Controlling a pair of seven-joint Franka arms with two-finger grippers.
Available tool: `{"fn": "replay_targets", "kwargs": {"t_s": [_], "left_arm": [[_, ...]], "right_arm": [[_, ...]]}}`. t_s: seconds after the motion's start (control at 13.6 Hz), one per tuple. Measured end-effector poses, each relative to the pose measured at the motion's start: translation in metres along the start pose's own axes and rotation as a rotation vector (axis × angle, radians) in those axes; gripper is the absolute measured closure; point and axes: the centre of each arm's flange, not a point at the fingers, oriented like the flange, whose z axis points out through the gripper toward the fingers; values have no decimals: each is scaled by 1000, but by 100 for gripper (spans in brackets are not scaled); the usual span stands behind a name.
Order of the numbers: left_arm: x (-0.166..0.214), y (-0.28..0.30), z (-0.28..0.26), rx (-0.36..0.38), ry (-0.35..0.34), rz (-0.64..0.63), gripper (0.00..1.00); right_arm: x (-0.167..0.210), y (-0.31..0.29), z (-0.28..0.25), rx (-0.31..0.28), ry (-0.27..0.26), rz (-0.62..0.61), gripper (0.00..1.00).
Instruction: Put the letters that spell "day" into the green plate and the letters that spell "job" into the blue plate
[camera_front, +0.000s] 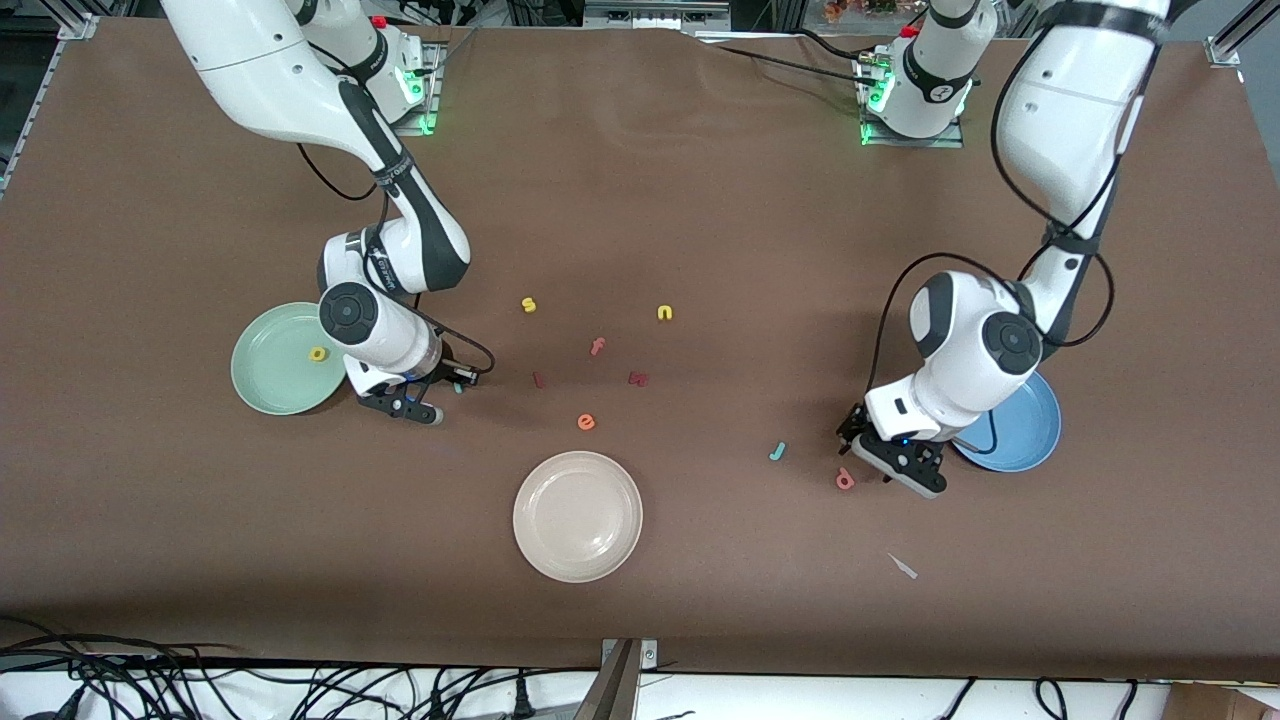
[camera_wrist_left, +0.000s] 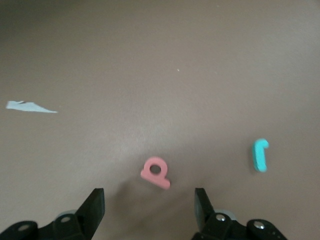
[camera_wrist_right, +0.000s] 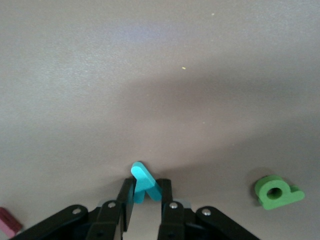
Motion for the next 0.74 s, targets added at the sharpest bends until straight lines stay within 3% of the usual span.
{"fn": "replay_targets", "kwargs": {"t_s": [0.74], "left_arm": [[-1, 9, 34, -6, 10, -5, 20]], "right_arm": [[29, 5, -37, -76, -40, -66, 74]]}}
